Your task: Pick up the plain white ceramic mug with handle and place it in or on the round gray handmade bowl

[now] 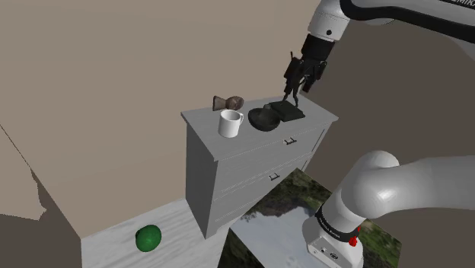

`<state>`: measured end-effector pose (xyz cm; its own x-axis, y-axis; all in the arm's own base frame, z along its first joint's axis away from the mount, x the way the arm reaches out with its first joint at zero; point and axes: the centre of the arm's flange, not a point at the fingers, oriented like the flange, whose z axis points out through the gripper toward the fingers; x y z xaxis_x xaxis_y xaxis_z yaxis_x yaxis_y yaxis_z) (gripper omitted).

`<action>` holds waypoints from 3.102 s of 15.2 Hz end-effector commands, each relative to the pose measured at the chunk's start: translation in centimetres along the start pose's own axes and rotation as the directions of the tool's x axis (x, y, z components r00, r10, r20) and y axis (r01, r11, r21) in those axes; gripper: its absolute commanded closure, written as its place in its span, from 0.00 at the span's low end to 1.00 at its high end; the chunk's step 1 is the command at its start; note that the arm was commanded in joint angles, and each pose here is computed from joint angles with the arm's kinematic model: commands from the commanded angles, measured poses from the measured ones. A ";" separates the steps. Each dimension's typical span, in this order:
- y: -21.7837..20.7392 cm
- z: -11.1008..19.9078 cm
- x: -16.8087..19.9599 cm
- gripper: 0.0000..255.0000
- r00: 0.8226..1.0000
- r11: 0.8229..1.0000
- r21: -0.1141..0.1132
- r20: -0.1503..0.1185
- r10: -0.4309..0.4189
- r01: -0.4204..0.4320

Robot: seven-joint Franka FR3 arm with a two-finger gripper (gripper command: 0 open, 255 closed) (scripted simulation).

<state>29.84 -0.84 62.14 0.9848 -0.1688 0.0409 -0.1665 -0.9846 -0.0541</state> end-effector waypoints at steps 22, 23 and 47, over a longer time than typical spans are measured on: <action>-5.9 18.1 20.3 0.00 0.998 0.997 -0.043 -0.003 0.065 -0.066; -6.1 19.0 21.3 0.00 0.998 0.997 -0.045 -0.003 0.069 -0.069; -7.0 27.5 26.4 1.00 0.996 0.995 -0.055 -0.004 0.085 -0.085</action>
<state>58.38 2.90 36.17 0.9669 -0.2519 0.0405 -0.2520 -0.9677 -0.0019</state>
